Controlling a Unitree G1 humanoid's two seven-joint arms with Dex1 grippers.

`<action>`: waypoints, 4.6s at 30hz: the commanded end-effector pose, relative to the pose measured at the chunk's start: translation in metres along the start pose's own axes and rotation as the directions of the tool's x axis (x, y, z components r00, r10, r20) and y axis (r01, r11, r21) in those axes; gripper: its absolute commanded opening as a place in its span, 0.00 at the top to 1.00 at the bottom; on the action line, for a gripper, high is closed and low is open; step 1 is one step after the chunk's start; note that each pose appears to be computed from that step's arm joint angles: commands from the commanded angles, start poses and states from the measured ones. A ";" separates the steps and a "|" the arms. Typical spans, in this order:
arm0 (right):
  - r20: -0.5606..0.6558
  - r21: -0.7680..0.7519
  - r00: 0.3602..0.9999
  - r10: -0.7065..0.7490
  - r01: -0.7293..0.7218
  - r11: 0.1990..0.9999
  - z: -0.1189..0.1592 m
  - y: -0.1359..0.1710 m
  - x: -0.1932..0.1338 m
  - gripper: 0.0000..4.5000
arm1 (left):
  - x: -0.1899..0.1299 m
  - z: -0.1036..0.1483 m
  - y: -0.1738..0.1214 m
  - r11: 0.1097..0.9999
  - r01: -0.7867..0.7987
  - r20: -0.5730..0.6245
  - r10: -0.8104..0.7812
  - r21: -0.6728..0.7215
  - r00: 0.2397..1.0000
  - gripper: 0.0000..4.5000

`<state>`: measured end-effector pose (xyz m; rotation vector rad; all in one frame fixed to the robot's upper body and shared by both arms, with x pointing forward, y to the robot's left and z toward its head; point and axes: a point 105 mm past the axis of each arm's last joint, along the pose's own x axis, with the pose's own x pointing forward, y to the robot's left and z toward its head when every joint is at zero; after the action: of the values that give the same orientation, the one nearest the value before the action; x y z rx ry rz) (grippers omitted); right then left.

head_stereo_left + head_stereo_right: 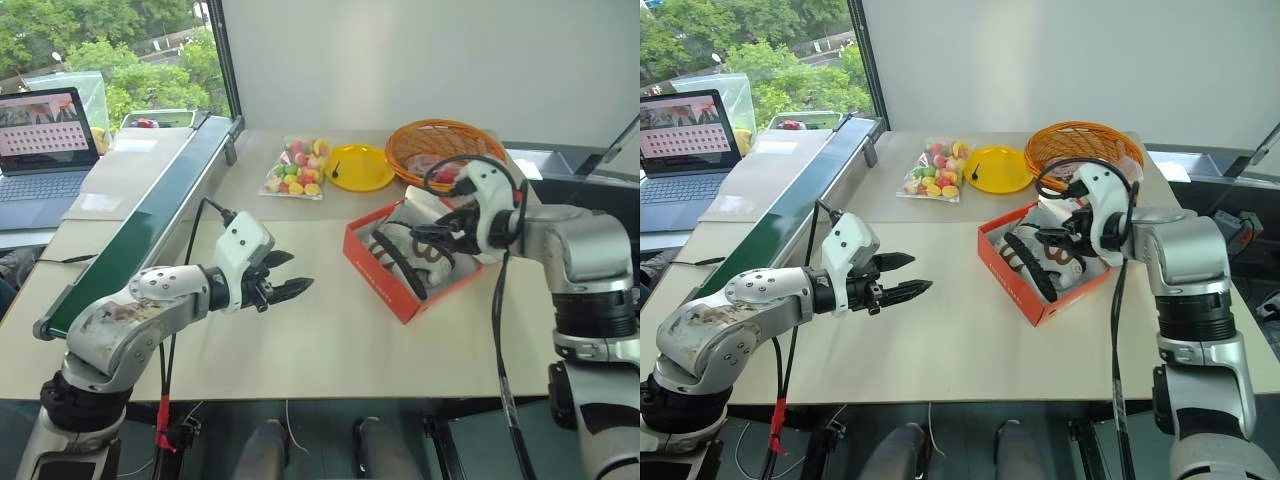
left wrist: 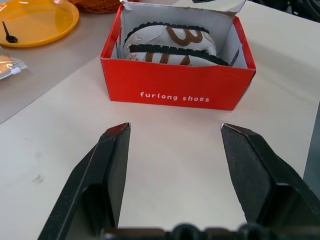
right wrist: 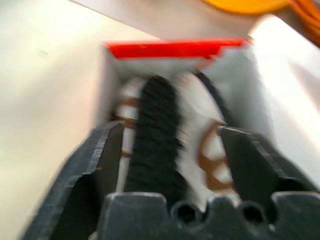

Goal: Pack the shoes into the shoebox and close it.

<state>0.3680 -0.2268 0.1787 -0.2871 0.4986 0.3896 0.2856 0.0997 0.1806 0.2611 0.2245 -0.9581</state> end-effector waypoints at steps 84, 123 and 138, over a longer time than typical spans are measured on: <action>0.538 0.218 0.831 -0.141 0.025 0.976 -0.048 0.080 0.044 0.99 | 0.015 0.068 0.014 0.955 0.167 0.055 -0.185 0.245 0.981 0.32; 0.553 -0.192 0.816 0.169 -0.072 0.979 0.009 0.134 0.048 0.99 | 0.011 0.063 0.012 0.947 0.180 0.023 -0.193 0.265 0.981 0.32; 0.192 -0.334 0.949 0.251 -0.178 0.926 -0.043 0.125 0.087 0.99 | -0.004 0.049 0.017 0.980 0.044 0.039 -0.052 0.192 0.998 0.32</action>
<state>0.3702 -0.0823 0.1013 -0.5878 0.0842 0.7509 0.3033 0.0900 0.2210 0.4002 0.1374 -1.0768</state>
